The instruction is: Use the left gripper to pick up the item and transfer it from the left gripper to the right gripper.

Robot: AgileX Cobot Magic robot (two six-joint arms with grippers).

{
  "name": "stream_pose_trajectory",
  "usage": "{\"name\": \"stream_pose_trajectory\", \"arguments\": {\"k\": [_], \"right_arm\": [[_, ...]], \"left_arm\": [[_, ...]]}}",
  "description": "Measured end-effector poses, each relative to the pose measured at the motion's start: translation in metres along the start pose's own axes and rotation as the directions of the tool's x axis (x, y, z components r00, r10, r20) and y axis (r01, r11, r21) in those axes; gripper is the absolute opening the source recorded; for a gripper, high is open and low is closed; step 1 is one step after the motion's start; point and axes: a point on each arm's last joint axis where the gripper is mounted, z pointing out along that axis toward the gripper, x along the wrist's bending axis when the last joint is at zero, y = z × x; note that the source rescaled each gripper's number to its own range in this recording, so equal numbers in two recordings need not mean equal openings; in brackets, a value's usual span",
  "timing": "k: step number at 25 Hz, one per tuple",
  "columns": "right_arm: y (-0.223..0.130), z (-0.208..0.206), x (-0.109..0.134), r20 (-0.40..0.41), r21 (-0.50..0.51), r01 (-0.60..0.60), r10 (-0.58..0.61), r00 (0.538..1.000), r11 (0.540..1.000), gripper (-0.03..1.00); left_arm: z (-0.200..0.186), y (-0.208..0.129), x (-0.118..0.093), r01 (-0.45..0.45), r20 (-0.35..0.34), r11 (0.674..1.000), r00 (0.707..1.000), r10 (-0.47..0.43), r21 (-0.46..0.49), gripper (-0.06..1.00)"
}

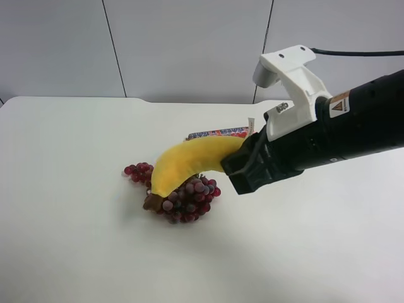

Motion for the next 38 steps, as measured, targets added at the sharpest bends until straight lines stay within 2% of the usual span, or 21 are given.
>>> {"name": "stream_pose_trajectory", "arguments": {"k": [4,7,10,13,19,26,32,38], "right_arm": [[-0.001,-0.006,-0.026,0.091,0.044,-0.104,0.099,0.991,0.994,0.0],[-0.004,-0.012,-0.048,0.153,0.069,-0.165,0.153,0.976,0.984,0.0],[-0.008,-0.02,-0.071,0.219,0.071,-0.228,0.207,0.953,0.971,0.0],[-0.012,-0.027,-0.091,0.288,0.06,-0.269,0.242,0.927,0.961,0.0],[-0.022,-0.025,-0.124,0.37,0.056,-0.338,0.295,0.881,0.939,0.0],[-0.033,0.014,-0.15,0.407,0.073,-0.366,0.307,0.86,0.928,0.0],[-0.048,0.044,-0.164,0.419,0.125,-0.391,0.308,0.854,0.912,0.0],[-0.058,0.056,-0.167,0.414,0.177,-0.421,0.32,0.852,0.89,0.01]], "left_arm": [[0.0,0.0,-0.001,0.074,-0.15,0.997,0.986,-0.074,-0.004,1.0],[0.0,0.0,-0.002,0.121,-0.244,0.993,0.962,-0.12,-0.012,1.0],[0.0,0.0,-0.003,0.159,-0.321,0.987,0.934,-0.157,-0.022,1.0],[0.0,0.0,-0.003,0.181,-0.367,0.983,0.913,-0.18,-0.03,1.0],[0.0,0.0,-0.003,0.192,-0.387,0.981,0.902,-0.19,-0.034,1.0],[0.0,0.0,-0.003,0.193,-0.388,0.981,0.902,-0.191,-0.035,1.0],[0.0,0.0,-0.003,0.193,-0.388,0.981,0.902,-0.191,-0.035,1.0],[0.0,0.0,-0.003,0.193,-0.388,0.981,0.902,-0.191,-0.035,1.0]]}}
